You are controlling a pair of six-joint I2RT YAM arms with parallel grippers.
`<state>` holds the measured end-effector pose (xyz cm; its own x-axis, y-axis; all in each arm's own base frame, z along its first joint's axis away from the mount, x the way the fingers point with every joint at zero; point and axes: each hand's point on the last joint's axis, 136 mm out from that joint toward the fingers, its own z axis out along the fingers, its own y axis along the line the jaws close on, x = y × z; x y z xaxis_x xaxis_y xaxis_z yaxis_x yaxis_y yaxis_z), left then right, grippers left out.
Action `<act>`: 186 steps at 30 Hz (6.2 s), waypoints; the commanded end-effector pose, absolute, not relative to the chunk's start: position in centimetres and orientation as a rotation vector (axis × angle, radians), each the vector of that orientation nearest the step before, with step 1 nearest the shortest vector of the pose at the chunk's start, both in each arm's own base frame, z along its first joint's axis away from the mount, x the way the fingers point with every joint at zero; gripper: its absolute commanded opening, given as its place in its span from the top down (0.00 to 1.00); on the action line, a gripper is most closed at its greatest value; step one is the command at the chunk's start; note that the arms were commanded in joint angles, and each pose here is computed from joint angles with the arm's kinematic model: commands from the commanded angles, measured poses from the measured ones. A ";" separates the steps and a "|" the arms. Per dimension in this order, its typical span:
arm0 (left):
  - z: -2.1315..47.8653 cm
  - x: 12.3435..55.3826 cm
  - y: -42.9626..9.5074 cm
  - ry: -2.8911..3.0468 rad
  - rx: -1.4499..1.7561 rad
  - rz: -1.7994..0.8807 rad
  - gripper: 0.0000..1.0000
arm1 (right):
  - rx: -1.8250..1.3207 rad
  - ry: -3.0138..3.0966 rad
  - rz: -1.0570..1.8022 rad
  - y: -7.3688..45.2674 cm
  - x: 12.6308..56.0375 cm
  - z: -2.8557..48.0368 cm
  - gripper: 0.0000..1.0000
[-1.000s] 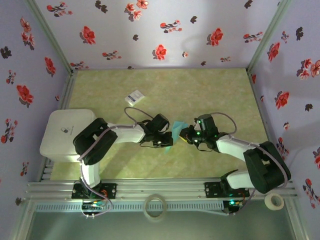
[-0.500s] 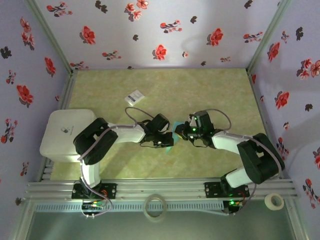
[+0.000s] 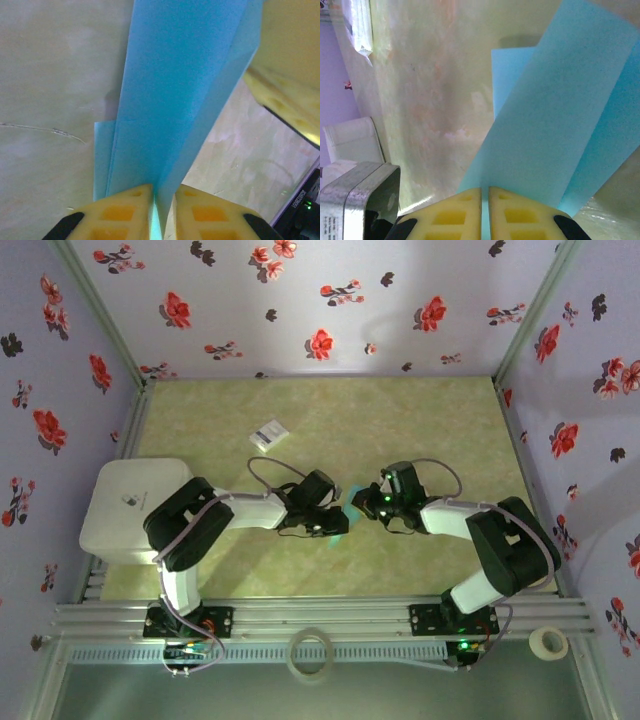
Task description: Fold a paper plane with a square sheet of paper (pick it up from the middle)
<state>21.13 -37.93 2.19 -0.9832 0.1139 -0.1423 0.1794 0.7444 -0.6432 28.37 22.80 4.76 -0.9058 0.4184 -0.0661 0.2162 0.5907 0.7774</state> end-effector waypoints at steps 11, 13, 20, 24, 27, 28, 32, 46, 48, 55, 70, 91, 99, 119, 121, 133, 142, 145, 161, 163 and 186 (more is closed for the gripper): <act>2.6 20.6 -37.3 2.820 0.379 -1.049 0.76 | 0.594 2.601 1.129 21.3 28.5 3.4 0.88; 2.8 20.7 -37.3 2.810 0.402 -1.037 0.75 | 0.599 2.598 1.128 21.2 28.6 3.4 0.88; 3.3 21.0 -37.0 2.784 0.474 -0.975 0.75 | 0.610 2.599 1.122 21.0 28.6 3.3 0.88; 2.8 20.9 -36.9 2.803 0.492 -0.953 0.81 | 0.617 2.602 1.115 20.9 28.6 3.2 0.88; 2.3 20.9 -36.8 2.816 0.490 -0.943 0.87 | 0.622 2.603 1.112 20.8 28.6 3.1 0.88; 2.2 20.8 -36.7 2.819 0.489 -0.941 0.89 | 0.622 2.602 1.112 20.8 28.6 3.1 0.88; 2.4 20.9 -36.9 2.812 0.480 -0.961 0.95 | 0.606 2.596 1.129 20.9 28.6 3.6 0.87; 3.1 21.7 -37.8 2.813 0.119 -1.103 1.00 | 0.585 2.605 0.984 18.2 26.5 6.0 0.74; 3.1 22.0 -37.9 2.808 0.073 -1.112 1.00 | 0.596 2.604 0.983 17.9 26.3 6.0 0.74; 2.6 21.8 -38.5 2.840 0.037 -1.104 1.00 | 0.557 2.586 1.141 19.8 26.6 6.7 0.81; 1.4 21.4 -39.0 2.896 0.031 -1.101 1.00 | 0.449 2.583 1.284 23.1 27.6 6.3 0.94; 4.5 22.8 -36.7 2.711 0.483 -0.579 1.00 | 0.715 2.510 1.144 18.2 27.1 8.9 0.46; 3.8 22.4 -36.6 2.694 0.586 -0.408 1.00 | 0.786 2.547 1.205 19.4 27.5 9.1 0.42; 3.8 22.1 -36.6 2.602 0.750 -0.259 0.98 | 0.821 2.717 1.235 22.1 28.3 6.6 0.52; 3.9 22.2 -36.5 2.590 0.757 -0.237 0.98 | 0.834 2.728 1.221 22.0 28.1 6.2 0.57; 4.0 21.6 -35.9 2.534 0.857 -0.194 0.77 | 0.845 2.704 1.257 22.1 28.1 6.5 0.99; 4.3 21.5 -35.3 2.475 0.881 -0.167 0.62 | 0.848 2.664 1.330 22.4 28.3 7.1 1.00; 4.4 21.6 -35.4 2.456 0.889 -0.149 0.62 | 0.845 2.654 1.345 22.5 28.4 7.3 1.00; 4.6 21.6 -35.5 2.418 0.883 -0.087 0.65 | 0.846 2.649 1.349 22.5 28.4 7.4 1.00; 4.5 21.6 -35.4 2.421 0.880 -0.086 0.65 | 0.844 2.646 1.352 22.5 28.4 7.5 1.00; 3.8 21.7 -34.6 2.429 0.843 -0.055 0.65 | 0.850 2.644 1.341 22.4 28.5 7.2 1.00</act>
<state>21.51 -35.28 3.97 -0.6455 0.5625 -0.5167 0.6025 0.7908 0.1082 28.48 22.33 6.62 -0.8449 0.4991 0.1922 0.4573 0.4879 0.7435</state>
